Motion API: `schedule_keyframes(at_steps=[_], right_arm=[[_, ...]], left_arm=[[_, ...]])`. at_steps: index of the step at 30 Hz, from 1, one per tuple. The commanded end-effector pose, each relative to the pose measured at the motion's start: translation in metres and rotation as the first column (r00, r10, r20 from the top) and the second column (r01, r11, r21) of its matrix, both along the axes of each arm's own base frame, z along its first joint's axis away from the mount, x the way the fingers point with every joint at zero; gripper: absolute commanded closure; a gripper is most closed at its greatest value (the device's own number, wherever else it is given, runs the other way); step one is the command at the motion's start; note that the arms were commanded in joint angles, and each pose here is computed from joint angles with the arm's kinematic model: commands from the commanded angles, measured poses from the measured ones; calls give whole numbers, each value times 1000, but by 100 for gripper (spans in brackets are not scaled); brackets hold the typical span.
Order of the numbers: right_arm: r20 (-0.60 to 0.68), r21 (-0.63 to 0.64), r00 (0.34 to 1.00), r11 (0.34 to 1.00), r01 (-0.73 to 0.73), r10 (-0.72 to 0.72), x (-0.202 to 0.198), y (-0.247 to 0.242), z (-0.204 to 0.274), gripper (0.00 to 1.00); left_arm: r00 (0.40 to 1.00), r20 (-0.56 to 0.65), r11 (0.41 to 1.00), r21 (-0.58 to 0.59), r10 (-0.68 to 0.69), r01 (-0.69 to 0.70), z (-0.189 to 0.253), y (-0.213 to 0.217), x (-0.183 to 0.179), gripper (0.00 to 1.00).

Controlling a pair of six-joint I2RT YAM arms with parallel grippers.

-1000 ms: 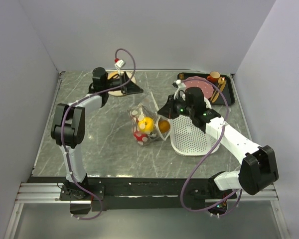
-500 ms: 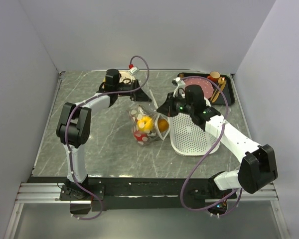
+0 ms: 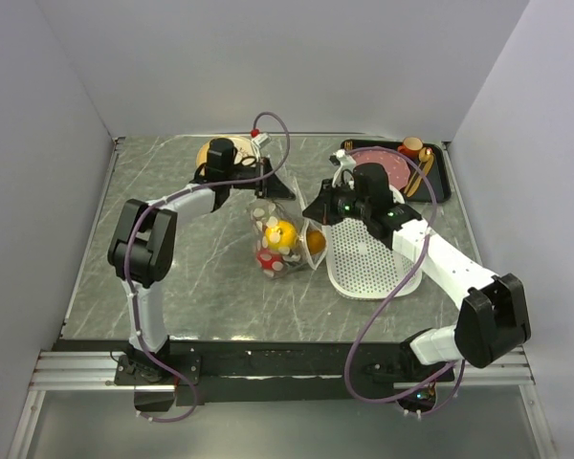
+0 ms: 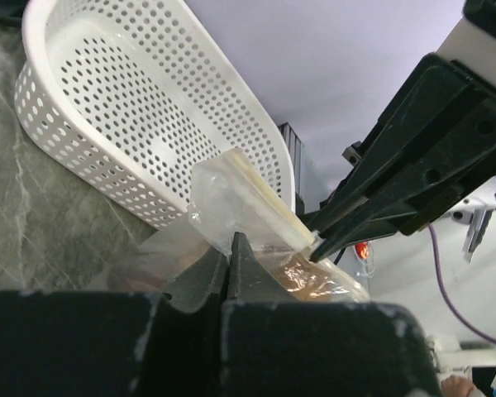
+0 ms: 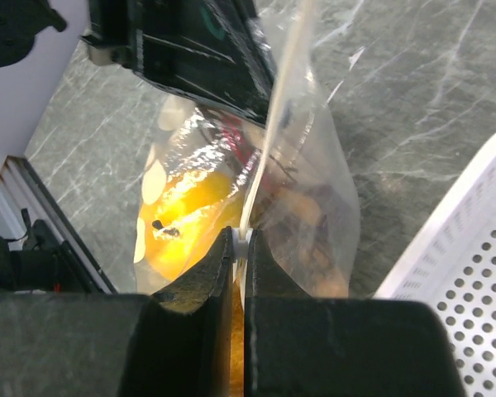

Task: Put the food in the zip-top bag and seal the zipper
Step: Zip the zipper food storage bag at the center of the board, then adjust the zipper food storage bag at the center of the board.

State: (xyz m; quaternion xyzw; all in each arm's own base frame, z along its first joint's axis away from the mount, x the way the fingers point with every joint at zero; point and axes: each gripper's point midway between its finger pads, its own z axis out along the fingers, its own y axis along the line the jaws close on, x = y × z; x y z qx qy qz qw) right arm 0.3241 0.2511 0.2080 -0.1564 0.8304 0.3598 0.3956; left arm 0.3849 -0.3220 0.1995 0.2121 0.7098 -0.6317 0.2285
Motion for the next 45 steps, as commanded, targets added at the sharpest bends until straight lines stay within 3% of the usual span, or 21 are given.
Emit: schedule_keyframes(at_steps=[1,5,17,23,26,28,30,31,32,34,36,38,39,41,42,43,45], right_arm=[[77,27,997,1000,-6,4,-11,-6,35,100],[86,28,996,1000,12,-15,-18,-13,40,100],[53,-32,999,999,3,-1,-24,-13,21,100],[22,-55,999,998,-22,23,-24,-9,11,100],[0,-28,999,999,-35,35,-22,-1,11,100],[-44,18,995,996,-89,89,-24,12,14,100],[-72,81,986,986,-146,152,-26,26,25,100],[-130,122,977,981,-152,168,-29,33,24,100],[-93,169,977,970,-173,190,-27,41,36,100],[-78,212,978,962,-174,194,-26,50,52,100],[-29,230,982,957,-177,188,-27,61,81,100],[-59,242,985,959,-145,164,-26,67,101,100],[-87,247,981,957,-150,176,-27,69,104,100],[-104,255,979,956,-143,175,-31,71,117,100],[-105,263,980,955,-135,167,-32,71,121,100],[-133,288,979,951,-111,155,-34,71,125,100],[-175,290,980,956,-41,95,-24,70,116,100]], left_arm=[[979,85,982,-39,187,-185,42,25,30,99],[962,48,963,-57,268,-265,47,54,50,99],[912,29,911,-52,410,-408,49,82,71,99],[872,73,875,-30,484,-483,62,97,78,99],[897,69,900,-17,437,-436,78,95,75,99],[879,76,881,14,471,-474,92,99,75,99],[848,57,840,117,527,-530,94,108,78,99],[853,50,840,150,520,-521,91,109,78,99],[863,93,845,174,496,-505,96,110,79,99],[835,13,789,319,550,-524,51,121,87,98],[845,-21,803,323,535,-501,32,118,84,77],[847,-64,820,298,528,-489,27,118,77,68],[844,-3,819,246,536,-519,49,118,77,45],[800,55,771,237,597,-592,58,128,78,27],[779,111,752,207,617,-626,80,134,74,13],[744,148,712,220,652,-667,83,143,77,11],[732,192,705,195,654,-681,103,146,70,9]])
